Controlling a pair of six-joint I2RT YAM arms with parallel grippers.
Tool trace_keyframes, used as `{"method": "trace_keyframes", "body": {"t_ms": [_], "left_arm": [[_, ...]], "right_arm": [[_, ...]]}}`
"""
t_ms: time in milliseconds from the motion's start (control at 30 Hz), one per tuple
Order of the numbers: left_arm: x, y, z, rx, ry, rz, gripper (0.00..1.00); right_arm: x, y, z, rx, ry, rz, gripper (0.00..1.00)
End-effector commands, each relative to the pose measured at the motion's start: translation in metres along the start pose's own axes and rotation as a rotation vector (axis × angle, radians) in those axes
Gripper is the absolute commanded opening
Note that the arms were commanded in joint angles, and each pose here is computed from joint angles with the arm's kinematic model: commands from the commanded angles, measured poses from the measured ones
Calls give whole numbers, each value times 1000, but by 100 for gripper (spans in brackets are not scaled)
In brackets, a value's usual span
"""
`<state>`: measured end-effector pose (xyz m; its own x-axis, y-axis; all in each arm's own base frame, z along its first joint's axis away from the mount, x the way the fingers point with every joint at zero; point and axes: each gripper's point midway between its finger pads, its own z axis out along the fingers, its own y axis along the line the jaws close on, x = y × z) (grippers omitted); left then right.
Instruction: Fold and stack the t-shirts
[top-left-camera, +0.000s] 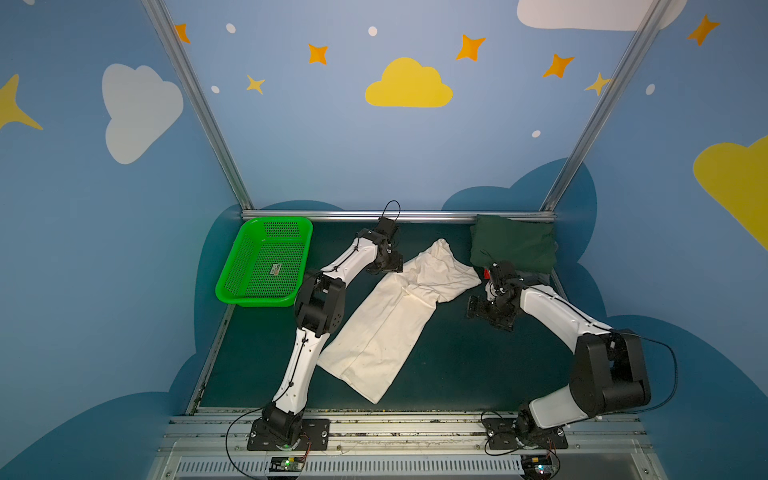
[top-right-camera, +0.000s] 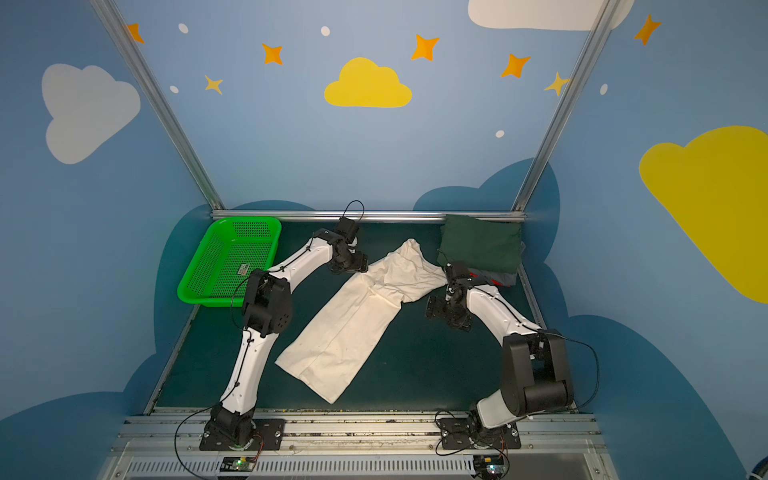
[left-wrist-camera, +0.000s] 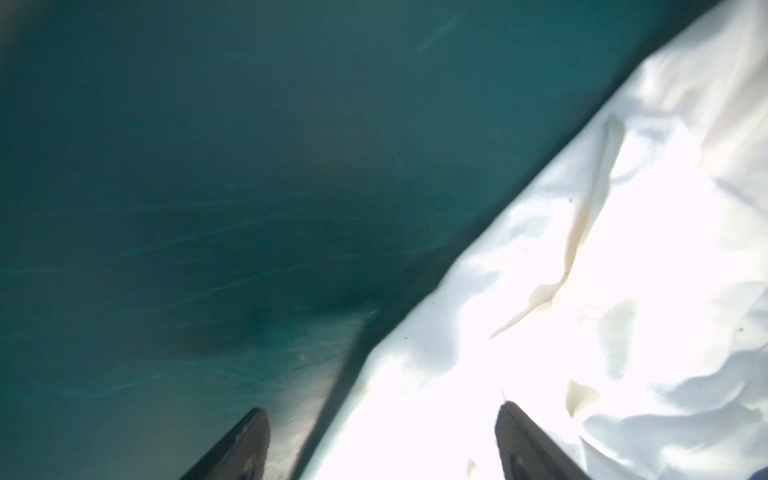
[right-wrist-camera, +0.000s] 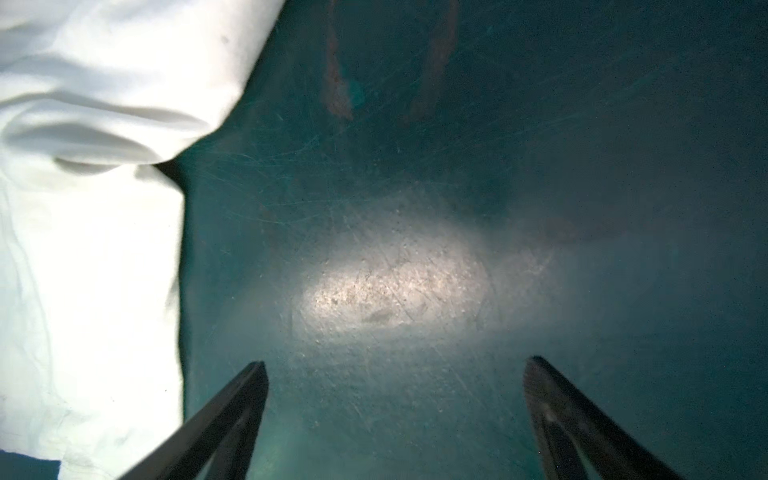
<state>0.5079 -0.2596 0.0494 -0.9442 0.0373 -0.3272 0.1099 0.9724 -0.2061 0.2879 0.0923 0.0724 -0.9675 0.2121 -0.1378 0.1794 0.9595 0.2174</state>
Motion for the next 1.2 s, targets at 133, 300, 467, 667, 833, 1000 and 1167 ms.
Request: {"method": "trace_keyframes", "body": {"t_ms": [133,300,467,667,833,1000,1167], "left_arm": [[17,-6,22,-15,100,26,68],[13,-12,32,10,108,6,31],[19,-6,40,4,133,-18,4],[19,19,40,-51,136,-70,3],[15,81,26,-108,82,-284,3],[24,138,7,-58,-11,-568,3],[33,141,2,-23,-45,-617,5]], "right_arm": [[0,2,-5,-12,2,-11,94],[2,1,-7,-10,5,-19,94],[2,-4,-9,3,5,-20,94],[1,-2,-9,-14,3,-12,94],[-1,3,-9,-36,2,-7,94],[-2,7,-8,-58,3,-5,94],[-5,15,-5,-88,8,2,94]]}}
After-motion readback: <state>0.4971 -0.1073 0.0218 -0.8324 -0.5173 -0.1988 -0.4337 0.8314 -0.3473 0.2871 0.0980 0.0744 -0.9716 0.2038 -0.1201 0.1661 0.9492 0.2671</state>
